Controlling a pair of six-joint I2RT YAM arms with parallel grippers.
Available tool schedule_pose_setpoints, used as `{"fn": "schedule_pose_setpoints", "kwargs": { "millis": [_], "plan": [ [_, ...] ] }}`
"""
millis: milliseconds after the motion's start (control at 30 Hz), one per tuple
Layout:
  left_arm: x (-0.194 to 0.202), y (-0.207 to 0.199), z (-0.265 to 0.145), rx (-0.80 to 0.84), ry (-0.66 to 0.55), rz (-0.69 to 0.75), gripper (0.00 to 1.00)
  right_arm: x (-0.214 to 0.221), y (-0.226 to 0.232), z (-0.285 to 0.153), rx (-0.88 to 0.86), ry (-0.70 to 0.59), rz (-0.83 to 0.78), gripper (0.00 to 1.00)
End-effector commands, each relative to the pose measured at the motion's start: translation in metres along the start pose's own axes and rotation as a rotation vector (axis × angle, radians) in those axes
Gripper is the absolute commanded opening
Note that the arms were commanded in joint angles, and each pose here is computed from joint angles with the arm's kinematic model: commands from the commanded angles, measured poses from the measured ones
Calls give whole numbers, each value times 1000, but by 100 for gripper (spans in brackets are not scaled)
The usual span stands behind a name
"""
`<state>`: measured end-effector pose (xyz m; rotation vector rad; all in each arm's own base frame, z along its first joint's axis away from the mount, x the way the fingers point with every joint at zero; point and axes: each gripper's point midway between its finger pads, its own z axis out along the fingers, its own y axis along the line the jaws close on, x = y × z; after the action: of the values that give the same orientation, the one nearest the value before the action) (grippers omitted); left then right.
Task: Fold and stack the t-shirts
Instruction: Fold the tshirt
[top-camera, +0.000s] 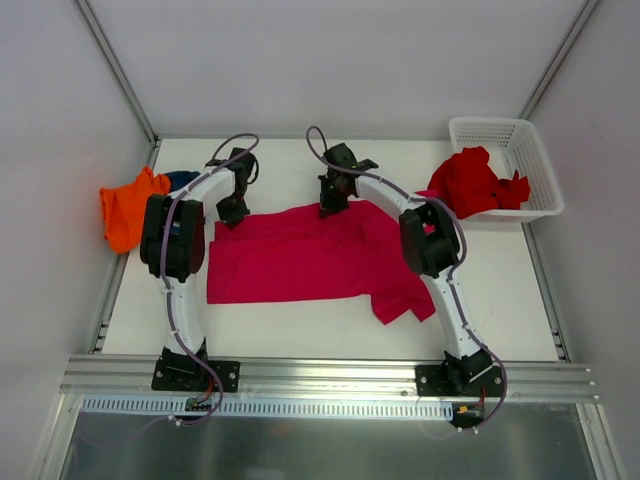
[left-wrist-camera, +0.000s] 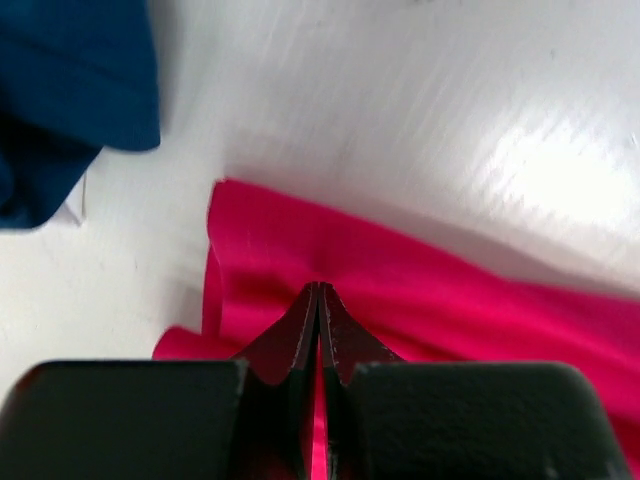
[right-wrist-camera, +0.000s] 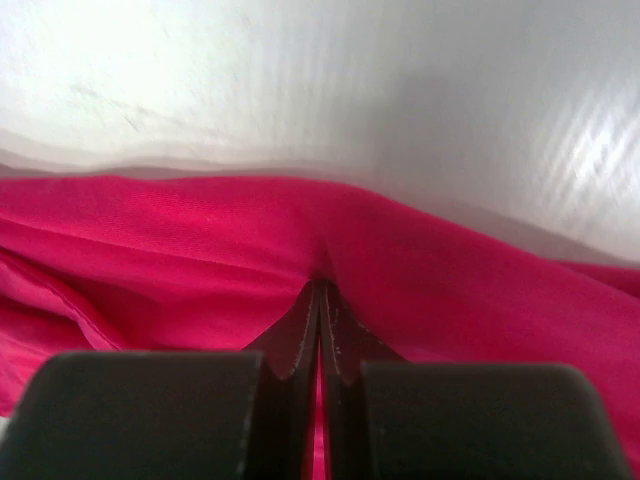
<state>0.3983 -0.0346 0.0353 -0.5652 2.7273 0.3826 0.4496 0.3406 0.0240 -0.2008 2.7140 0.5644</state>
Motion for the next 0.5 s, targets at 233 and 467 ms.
{"fn": "schedule_pose_setpoints", "kwargs": {
  "millis": [233,467],
  "plan": [
    [-13,6,26,-40,49,5,0,15,5,-69,4,-62,-75,7],
    [-35,-1,32,-15,42,-12,0,20,41,-98,-49,-102,-153,16]
  ]
}}
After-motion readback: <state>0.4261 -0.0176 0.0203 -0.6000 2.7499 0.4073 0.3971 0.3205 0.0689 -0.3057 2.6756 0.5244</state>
